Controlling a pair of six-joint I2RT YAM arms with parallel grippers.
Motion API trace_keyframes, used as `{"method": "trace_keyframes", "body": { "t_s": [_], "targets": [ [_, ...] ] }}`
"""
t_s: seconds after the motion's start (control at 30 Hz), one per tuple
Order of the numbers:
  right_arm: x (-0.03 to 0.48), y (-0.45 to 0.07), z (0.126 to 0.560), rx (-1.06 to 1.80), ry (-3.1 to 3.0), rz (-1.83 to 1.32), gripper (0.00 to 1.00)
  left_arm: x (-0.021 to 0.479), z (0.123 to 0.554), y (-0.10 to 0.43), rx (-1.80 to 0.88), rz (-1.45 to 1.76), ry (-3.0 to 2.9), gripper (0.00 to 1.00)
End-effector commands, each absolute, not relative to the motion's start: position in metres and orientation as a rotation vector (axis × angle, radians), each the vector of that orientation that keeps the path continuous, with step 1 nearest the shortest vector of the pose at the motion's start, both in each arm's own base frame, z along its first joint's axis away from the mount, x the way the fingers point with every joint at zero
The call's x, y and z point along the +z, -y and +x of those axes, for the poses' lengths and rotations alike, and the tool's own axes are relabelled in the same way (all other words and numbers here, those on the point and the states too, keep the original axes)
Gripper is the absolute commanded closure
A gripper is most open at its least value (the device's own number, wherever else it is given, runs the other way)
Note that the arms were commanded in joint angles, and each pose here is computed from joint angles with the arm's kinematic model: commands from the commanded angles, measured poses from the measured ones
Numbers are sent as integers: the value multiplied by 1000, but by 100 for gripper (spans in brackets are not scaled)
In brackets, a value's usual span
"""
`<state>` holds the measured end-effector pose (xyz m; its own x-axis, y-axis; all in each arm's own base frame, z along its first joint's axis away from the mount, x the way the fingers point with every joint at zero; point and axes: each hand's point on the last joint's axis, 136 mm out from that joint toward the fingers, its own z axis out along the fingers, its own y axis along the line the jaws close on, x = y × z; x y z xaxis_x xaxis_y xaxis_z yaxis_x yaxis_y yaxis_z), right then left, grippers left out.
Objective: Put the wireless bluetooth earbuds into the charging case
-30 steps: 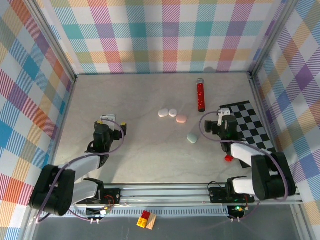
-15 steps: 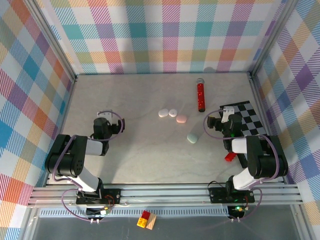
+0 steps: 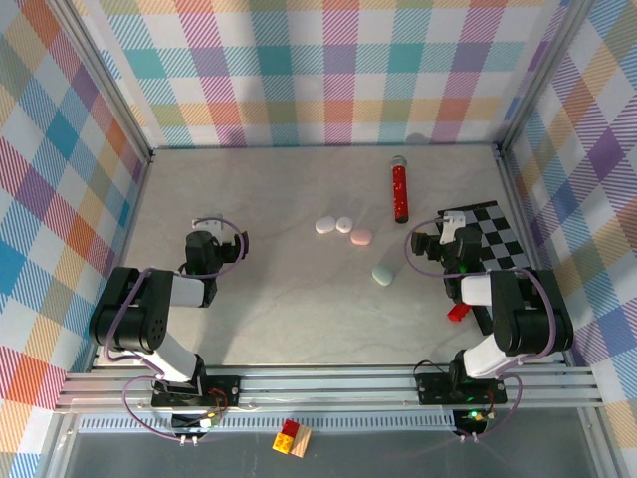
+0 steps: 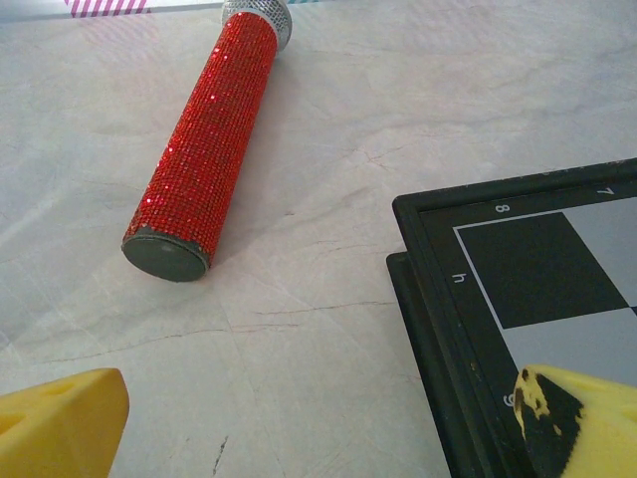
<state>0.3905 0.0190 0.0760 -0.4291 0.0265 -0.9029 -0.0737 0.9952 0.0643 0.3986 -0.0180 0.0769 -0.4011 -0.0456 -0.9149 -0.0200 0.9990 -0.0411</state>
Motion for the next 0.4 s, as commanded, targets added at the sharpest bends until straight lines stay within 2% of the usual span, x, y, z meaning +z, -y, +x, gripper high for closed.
{"method": "trace_keyframes", "body": {
  "t_s": [0.0, 0.37],
  "targets": [
    [91, -21, 398, 134, -1955, -32, 1, 81, 402, 14, -26, -68, -1972, 0],
    [91, -21, 398, 133, -1953, -33, 1, 81, 402, 14, -27, -67, -1973, 0]
  ]
}}
